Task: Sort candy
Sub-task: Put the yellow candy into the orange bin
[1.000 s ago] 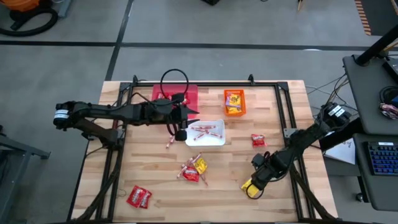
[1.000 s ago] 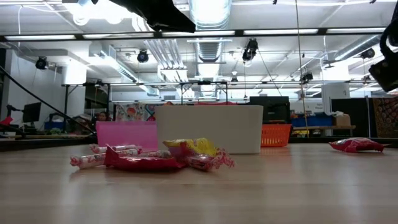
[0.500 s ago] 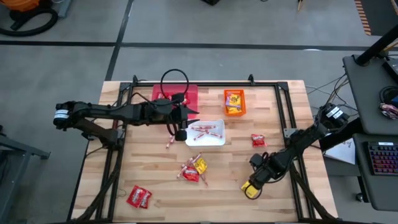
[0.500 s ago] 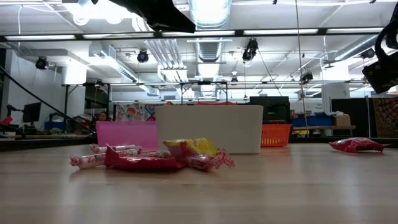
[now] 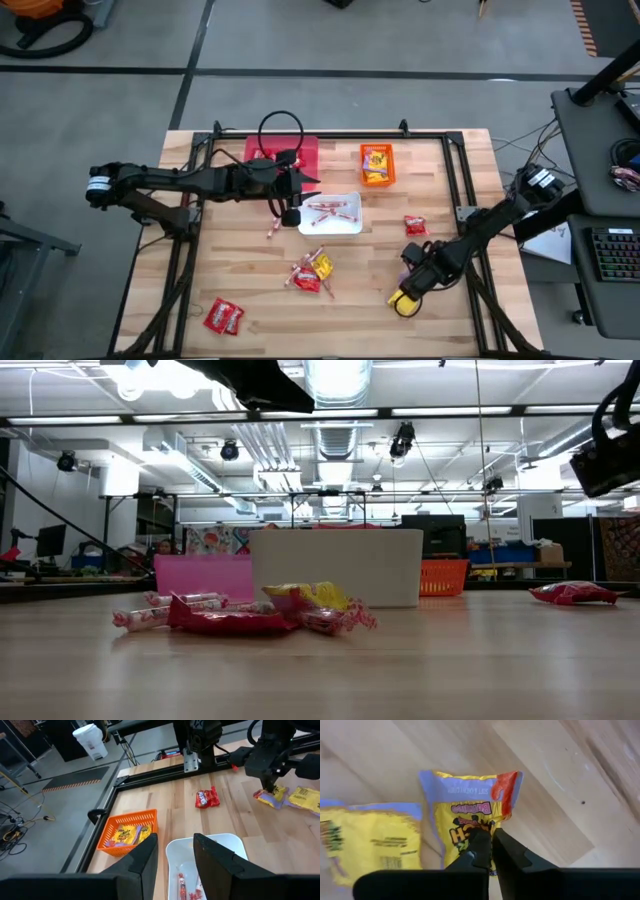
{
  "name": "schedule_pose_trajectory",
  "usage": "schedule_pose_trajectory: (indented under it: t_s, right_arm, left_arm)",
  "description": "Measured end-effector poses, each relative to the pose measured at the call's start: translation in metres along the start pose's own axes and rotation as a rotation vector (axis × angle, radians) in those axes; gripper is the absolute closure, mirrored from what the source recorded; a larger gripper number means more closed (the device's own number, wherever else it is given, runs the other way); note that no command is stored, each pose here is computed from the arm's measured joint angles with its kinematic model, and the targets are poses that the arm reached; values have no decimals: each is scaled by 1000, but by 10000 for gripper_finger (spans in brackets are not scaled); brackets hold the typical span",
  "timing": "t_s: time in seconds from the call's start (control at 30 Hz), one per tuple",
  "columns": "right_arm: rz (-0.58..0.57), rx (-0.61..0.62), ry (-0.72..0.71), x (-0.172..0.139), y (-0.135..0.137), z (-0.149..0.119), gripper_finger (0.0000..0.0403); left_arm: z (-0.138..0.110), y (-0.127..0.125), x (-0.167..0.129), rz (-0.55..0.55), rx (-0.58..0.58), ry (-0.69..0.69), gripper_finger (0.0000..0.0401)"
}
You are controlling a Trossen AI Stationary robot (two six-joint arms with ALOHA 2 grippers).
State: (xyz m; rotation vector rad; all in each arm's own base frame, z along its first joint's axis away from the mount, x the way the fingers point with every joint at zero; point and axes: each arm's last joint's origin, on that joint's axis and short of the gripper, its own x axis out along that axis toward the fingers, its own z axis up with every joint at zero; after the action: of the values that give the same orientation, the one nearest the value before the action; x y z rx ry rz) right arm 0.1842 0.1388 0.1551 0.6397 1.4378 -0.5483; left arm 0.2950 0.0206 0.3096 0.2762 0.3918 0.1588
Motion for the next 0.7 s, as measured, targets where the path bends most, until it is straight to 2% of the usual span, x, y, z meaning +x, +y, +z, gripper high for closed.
schedule_pose_trajectory:
  t_s: [0.27,0.5,0.7]
  right_arm:
    - [102,-9,-129,-26,-6,3,394]
    - [205,19,-410,-59,-20,14,394]
    - [235,-46,-645,-80,-28,46,394]
  left_arm:
    - [0,0,0,2,-13,0,292]
    - [1,2,-5,42,-82,7,292]
    - [3,4,-13,44,-108,5,292]
